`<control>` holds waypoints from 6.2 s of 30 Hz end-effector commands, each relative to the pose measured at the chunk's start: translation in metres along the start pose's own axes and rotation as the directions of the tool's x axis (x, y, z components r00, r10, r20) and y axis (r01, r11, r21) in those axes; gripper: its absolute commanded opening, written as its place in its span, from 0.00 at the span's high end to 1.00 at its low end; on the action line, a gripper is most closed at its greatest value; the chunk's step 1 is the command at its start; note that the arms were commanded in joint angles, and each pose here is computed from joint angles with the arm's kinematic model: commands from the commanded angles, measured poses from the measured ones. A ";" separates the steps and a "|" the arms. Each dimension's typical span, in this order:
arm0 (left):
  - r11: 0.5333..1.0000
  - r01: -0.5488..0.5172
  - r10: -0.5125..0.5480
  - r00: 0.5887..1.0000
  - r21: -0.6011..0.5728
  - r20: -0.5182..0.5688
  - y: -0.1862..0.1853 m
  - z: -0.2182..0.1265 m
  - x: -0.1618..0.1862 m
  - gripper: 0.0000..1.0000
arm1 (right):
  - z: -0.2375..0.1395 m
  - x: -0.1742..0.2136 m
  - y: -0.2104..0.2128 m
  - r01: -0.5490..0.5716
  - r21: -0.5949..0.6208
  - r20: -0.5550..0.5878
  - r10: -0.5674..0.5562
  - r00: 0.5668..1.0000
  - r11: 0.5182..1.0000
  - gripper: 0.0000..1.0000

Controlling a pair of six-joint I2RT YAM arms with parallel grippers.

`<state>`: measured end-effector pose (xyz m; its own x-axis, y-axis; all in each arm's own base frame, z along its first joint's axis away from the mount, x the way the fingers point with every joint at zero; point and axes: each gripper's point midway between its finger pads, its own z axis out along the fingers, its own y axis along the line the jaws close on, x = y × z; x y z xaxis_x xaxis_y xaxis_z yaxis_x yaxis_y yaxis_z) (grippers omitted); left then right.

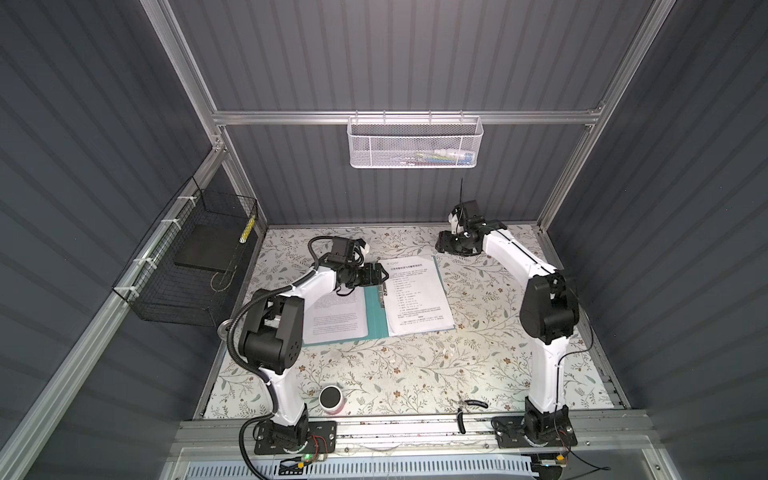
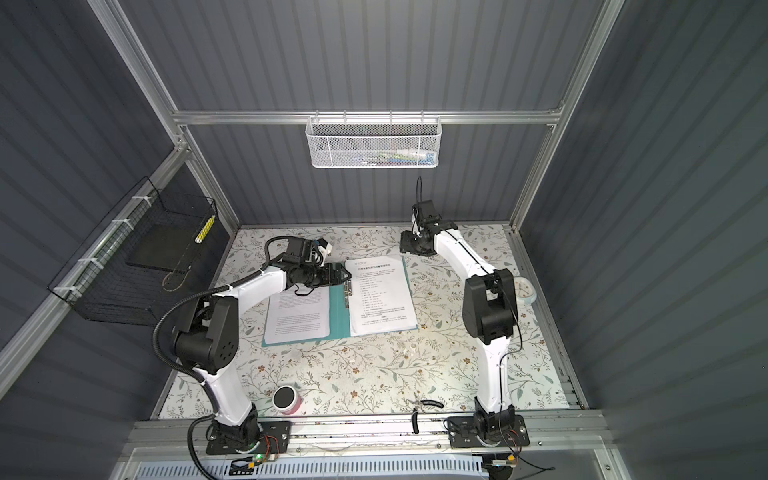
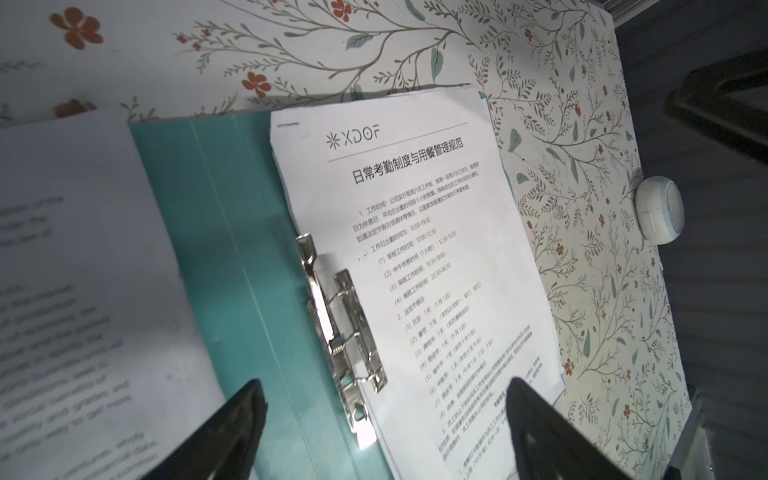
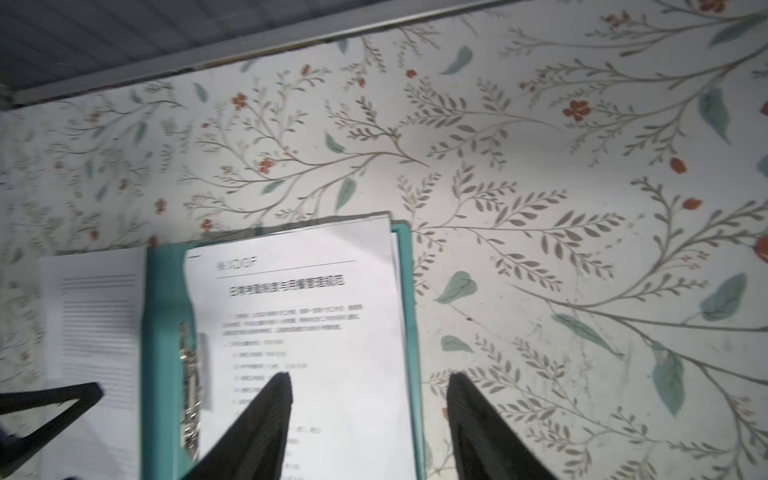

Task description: Put the files into the folder

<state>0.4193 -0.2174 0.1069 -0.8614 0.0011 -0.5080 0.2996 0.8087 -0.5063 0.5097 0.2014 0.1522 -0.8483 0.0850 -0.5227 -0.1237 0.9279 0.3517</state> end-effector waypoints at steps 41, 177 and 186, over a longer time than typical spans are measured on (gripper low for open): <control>0.986 -0.067 0.060 0.997 0.150 0.049 0.001 0.069 -0.026 0.09 | 0.005 0.147 -0.002 -0.080 -0.042 -0.227 0.068 0.972 0.996 0.42; 0.960 -0.135 0.098 0.983 0.247 0.155 -0.051 -0.008 0.000 0.03 | -0.002 0.211 -0.019 0.042 0.182 -0.246 0.004 0.969 0.982 0.39; 0.960 -0.131 0.095 0.984 0.247 0.151 -0.050 -0.007 0.003 0.03 | 0.000 0.213 -0.012 0.059 0.176 -0.259 -0.012 0.966 0.983 0.39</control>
<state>0.4024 -0.2541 0.1432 -0.7408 -0.0153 -0.6715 0.5126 0.6332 -0.5799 0.3278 0.2062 0.0277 -0.9563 -0.0158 -0.2919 -0.0740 0.9792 0.1892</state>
